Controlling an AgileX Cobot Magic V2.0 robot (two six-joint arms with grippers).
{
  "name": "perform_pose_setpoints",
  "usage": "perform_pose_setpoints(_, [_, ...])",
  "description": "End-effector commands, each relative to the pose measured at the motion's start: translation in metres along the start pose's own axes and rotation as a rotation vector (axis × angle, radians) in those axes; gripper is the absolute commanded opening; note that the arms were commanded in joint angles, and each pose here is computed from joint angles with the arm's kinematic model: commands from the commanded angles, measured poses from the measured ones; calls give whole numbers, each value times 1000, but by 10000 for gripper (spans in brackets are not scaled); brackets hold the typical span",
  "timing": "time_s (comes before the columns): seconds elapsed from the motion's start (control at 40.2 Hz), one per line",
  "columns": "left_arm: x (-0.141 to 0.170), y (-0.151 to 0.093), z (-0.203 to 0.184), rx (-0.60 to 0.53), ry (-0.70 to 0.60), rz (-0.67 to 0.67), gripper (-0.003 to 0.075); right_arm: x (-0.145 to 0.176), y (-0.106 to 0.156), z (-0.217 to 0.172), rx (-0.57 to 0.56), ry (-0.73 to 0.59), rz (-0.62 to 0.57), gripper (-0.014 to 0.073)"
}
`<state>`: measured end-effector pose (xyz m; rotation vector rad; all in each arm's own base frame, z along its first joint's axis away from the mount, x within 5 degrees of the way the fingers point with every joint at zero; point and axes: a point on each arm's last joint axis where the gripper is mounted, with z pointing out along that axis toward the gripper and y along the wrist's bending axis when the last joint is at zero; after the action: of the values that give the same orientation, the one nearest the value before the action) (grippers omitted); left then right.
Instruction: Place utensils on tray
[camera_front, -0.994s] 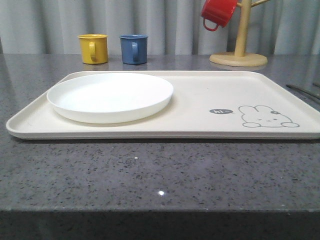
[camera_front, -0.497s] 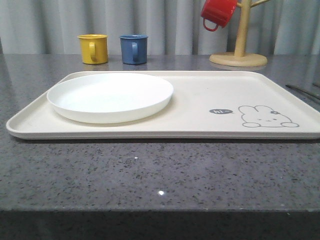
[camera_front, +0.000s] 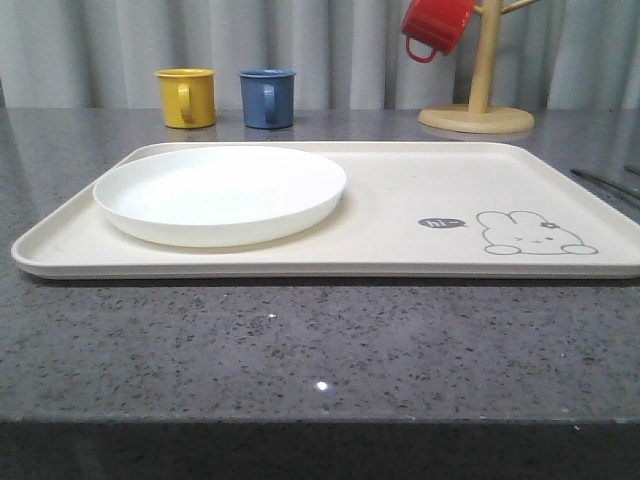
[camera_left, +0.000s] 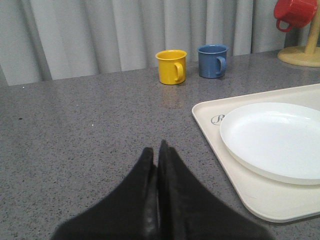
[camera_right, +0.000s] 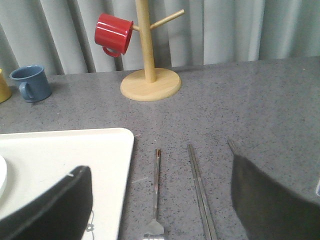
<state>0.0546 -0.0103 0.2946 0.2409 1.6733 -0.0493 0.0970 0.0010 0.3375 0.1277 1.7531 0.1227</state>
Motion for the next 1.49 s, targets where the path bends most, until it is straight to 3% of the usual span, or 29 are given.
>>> perform_pose_setpoints(0.0, [-16, 1, -2, -4, -101, -15, -18, -18, 2, -2, -9, -104, -6, 592])
perform_pose_setpoints(0.249, [-16, 1, -2, -4, -101, -15, -18, -18, 2, -2, -8, -96, -6, 592])
perform_pose_setpoints(0.373, [-16, 1, -2, -4, -101, -15, -18, -18, 2, 4, 8, -28, -52, 541])
perform_pose_setpoints(0.497, [-16, 1, -2, -4, -101, -15, -18, -29, 2, 31, 32, 104, -134, 454])
perform_pose_setpoints(0.87, [-16, 1, -2, -4, -101, -15, -18, -47, 7, 131, 64, 598, -139, 454])
perform_pose_setpoints(1.044, [-16, 1, -2, -4, -101, -15, -18, -30, 14, 175, 50, 775, -155, 454])
perform_pose_setpoints(1.467, [-16, 1, -2, -4, -101, -15, -18, 10, 11, 226, 50, 905, -128, 454])
